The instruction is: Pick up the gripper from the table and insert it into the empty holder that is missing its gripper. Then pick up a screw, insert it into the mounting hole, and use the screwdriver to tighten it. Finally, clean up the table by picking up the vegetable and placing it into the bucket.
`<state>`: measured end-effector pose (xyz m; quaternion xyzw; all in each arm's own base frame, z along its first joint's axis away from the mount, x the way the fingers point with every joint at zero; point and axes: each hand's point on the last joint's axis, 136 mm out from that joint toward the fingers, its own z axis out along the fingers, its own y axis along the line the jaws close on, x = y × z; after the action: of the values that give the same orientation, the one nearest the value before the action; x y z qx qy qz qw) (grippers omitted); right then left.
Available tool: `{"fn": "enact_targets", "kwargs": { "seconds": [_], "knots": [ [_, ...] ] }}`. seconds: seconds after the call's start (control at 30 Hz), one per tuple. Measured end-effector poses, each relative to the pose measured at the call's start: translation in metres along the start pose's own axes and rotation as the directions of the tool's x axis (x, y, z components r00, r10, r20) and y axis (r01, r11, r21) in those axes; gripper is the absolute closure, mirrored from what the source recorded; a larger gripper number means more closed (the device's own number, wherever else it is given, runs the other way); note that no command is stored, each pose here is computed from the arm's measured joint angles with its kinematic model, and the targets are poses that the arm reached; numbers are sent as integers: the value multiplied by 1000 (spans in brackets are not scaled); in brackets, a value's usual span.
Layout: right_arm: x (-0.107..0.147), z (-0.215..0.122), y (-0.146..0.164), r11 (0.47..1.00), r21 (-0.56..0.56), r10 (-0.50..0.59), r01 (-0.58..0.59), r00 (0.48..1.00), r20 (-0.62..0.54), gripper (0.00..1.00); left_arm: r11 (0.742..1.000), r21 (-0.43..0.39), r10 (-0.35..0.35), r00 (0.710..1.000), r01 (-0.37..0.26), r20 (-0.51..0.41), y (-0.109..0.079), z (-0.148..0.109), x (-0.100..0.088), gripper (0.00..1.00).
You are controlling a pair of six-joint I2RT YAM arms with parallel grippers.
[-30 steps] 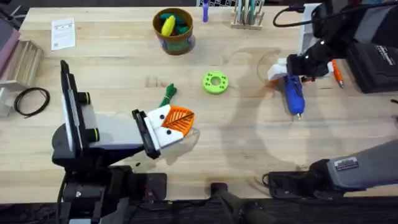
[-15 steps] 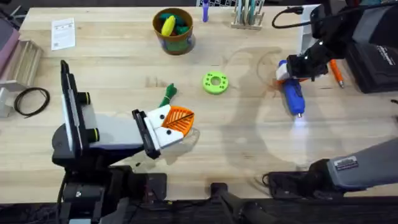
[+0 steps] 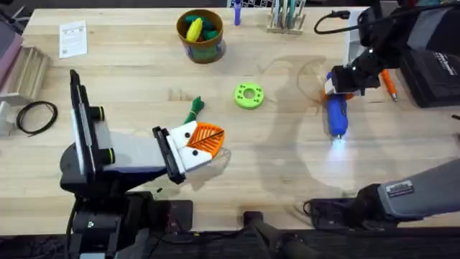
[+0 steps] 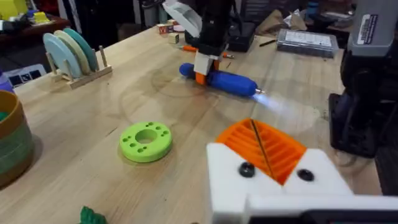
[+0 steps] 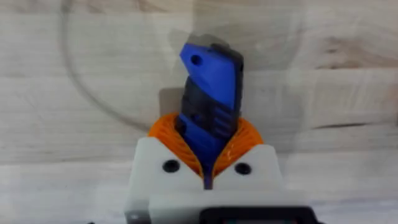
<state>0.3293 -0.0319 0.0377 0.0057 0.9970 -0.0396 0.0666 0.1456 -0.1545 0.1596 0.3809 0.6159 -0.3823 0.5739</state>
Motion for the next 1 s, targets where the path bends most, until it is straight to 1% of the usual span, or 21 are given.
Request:
{"fn": "enact_targets", "kwargs": {
  "seconds": [0.1, 0.13, 0.23, 0.3, 0.37, 0.43, 0.5, 0.63, 0.83, 1.0],
  "knots": [
    [6, -5, 0, 1000, -2, -2, 2, 999, -36, 977, 1000, 0, 0, 1000, 0, 0, 0, 0, 0, 993],
    [-6, -19, -2, 1000, -1, 0, 0, 1000, -8, 978, 1000, 0, 0, 1000, 0, 0, 0, 0, 0, 993],
    [-27, -47, -5, 1000, 3, 15, -16, 997, 76, 978, 1000, 0, 0, 1000, 0, 0, 0, 0, 0, 993],
    [-43, -73, -7, 999, -2, 36, -36, 987, 159, 978, 1000, 0, 0, 1000, 0, 0, 0, 0, 0, 993],
    [-59, -106, -5, 999, -28, 52, -46, 963, 264, 978, 1000, 0, 0, 1000, 0, 0, 0, 0, 0, 993],
    [-74, -140, -2, 997, -69, 66, -44, 926, 373, 978, 1000, 0, 0, 1000, 0, 0, 0, 0, 0, 993],
    [-83, -169, 5, 993, -117, 77, -25, 886, 458, 978, 1000, 0, 0, 1000, 0, 0, 0, 0, 0, 993],
    [-91, -218, 21, 977, -207, 89, 44, 804, 588, 978, 1000, 0, 0, 1000, 0, 0, 0, 0, 0, 993],
    [-93, -278, 42, 936, -319, 137, 147, 683, 717, 978, 1000, 0, 0, 1000, 0, 0, 0, 0, 0, 993],
    [-90, -321, 65, 901, -359, 155, 245, 590, 793, 978, 1000, 0, 0, 1000, 0, 0, 0, 0, 0, 993]
  ]
}}
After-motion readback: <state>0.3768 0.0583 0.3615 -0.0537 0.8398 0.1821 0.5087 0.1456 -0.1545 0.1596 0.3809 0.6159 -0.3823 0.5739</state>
